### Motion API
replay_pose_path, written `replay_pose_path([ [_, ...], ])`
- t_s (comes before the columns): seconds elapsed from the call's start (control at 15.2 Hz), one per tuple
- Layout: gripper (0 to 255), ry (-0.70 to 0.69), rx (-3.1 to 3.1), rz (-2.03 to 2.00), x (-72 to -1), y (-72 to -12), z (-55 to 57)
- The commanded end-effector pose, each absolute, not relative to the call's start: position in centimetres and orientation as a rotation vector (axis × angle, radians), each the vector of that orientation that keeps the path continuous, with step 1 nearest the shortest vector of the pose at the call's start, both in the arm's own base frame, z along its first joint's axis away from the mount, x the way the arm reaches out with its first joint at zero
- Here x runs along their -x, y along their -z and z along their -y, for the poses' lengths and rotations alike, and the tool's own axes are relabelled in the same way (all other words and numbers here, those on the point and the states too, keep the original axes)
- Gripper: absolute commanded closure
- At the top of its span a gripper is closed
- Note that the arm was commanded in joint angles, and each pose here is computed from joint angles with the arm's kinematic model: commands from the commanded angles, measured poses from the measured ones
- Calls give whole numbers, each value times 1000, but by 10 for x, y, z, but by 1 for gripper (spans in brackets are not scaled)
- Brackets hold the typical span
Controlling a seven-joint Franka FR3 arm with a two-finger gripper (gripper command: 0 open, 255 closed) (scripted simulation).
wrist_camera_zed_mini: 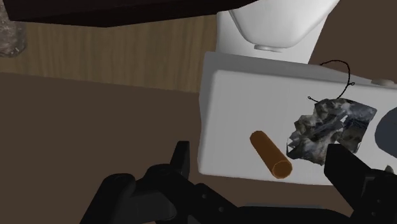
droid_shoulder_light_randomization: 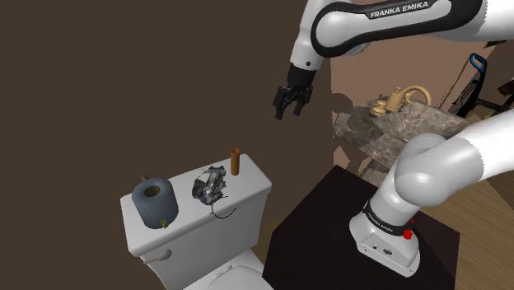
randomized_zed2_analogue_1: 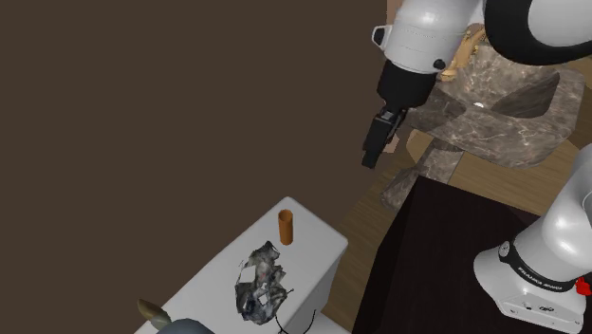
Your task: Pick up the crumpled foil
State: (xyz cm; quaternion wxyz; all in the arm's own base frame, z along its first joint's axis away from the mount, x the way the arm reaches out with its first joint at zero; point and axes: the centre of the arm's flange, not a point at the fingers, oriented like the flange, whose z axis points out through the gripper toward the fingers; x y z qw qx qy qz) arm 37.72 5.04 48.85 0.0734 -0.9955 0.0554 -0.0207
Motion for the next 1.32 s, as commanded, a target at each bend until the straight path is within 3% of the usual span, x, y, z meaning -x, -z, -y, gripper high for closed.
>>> replay_pose_path([
  [0.0,0,50,2965,-178,-392,-470,-61],
  [1.25,0,-86,2735,-260,-515,-294,-177],
])
